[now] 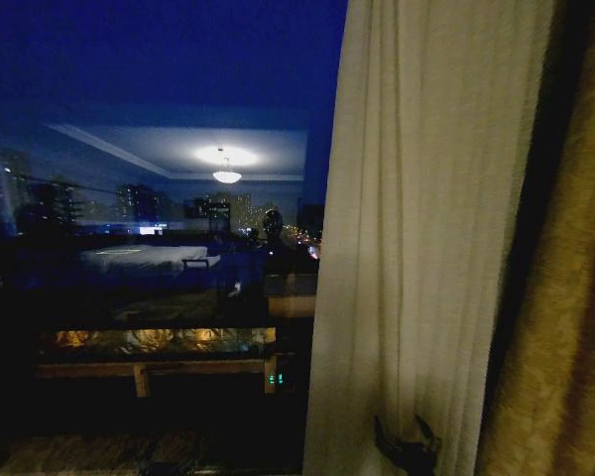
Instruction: Open the curtains by pulling them apart, changing their state from closed to fully open.
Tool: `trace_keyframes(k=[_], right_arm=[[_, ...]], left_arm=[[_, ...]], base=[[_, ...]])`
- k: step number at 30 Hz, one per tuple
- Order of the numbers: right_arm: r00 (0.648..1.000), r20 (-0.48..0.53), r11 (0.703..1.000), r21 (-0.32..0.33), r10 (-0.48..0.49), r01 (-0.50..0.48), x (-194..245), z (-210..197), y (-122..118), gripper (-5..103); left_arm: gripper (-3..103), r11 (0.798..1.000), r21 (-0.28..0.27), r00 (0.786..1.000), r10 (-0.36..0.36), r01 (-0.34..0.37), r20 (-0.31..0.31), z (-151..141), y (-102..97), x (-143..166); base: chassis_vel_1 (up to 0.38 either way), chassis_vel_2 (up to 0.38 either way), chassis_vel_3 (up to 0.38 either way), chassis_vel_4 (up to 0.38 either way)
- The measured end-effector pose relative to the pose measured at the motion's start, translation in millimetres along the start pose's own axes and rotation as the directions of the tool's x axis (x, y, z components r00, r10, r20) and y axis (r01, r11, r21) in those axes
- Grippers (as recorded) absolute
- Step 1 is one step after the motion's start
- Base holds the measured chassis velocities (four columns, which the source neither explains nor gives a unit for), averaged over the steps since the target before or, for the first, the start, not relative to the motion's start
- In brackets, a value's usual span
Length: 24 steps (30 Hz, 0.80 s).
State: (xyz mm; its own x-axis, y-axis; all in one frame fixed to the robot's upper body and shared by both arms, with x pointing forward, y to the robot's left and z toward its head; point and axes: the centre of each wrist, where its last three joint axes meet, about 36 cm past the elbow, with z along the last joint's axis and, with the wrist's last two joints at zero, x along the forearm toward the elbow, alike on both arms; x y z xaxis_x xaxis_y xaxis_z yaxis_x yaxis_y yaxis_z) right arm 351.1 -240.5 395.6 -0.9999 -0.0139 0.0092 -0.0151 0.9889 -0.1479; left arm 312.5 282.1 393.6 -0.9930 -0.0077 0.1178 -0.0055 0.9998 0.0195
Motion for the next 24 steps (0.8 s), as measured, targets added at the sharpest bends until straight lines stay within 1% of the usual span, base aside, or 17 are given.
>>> trace_keyframes(k=[2, 9, 11, 14, 19, 20, 22, 23, 24], right_arm=[[0.999, 0.025, 0.999, -0.004, -0.033, 0.033, -11.2, -0.2, 4.2, 100], [0.994, 0.076, 0.997, -0.004, -0.077, 0.077, -33.3, -12.6, 16.5, 100], [0.994, 0.079, 0.997, 0.002, -0.081, 0.081, -35.0, -13.5, 18.4, 100], [0.99, 0.078, 0.993, 0.015, -0.114, 0.113, -41.0, -17.1, 31.9, 100], [0.988, 0.068, 0.99, 0.02, -0.139, 0.138, -47.4, -17.0, 41.5, 100], [0.987, 0.066, 0.99, 0.023, -0.144, 0.142, -48.6, -16.5, 43.3, 103], [0.986, 0.059, 0.988, 0.027, -0.156, 0.155, -49.9, -14.6, 47.9, 94], [0.986, 0.059, 0.988, 0.027, -0.156, 0.155, -49.9, -14.6, 47.9, 94], [0.986, 0.057, 0.987, 0.028, -0.159, 0.157, -50.5, -13.6, 48.8, 89]], left_arm=[[100, 1.0, -0.002, 1.0, 0.0, 0.0, 0.001, -0.9, -0.1, 0.1], [100, 1.0, -0.003, 1.0, -0.002, 0.002, 0.002, -1.7, -0.2, 0.9], [100, 1.0, -0.003, 1.0, -0.002, 0.002, 0.001, -1.6, -0.5, 1.0], [100, 1.0, -0.003, 1.0, 0.0, 0.0, 0.001, -1.3, -1.5, 0.8], [100, 1.0, -0.003, 1.0, 0.001, -0.001, 0.001, -1.2, -2.0, 0.6], [100, 1.0, -0.004, 1.0, 0.001, -0.001, 0.0, -1.0, -2.0, 0.9], [100, 1.0, -0.005, 1.0, 0.0, 0.0, -0.003, -0.3, -1.1, 2.0], [100, 1.0, -0.005, 1.0, 0.0, 0.0, -0.003, -0.3, -1.1, 2.0], [100, 1.0, -0.006, 1.0, -0.002, 0.002, -0.004, -0.1, -0.6, 2.4]], base=[[0.0, 0.0, 0.0, 0.0], [0.0, 0.0, 0.0, 0.0], [0.0, 0.0, 0.0, 0.0], [0.0, 0.0, 0.0, 0.0], [0.0, 0.0, 0.0, 0.0], [0.0, 0.0, 0.0, 0.0], [0.0, 0.0, 0.0, 0.0], [0.0, 0.0, 0.0, 0.0], [0.0, 0.0, 0.0, 0.0]])
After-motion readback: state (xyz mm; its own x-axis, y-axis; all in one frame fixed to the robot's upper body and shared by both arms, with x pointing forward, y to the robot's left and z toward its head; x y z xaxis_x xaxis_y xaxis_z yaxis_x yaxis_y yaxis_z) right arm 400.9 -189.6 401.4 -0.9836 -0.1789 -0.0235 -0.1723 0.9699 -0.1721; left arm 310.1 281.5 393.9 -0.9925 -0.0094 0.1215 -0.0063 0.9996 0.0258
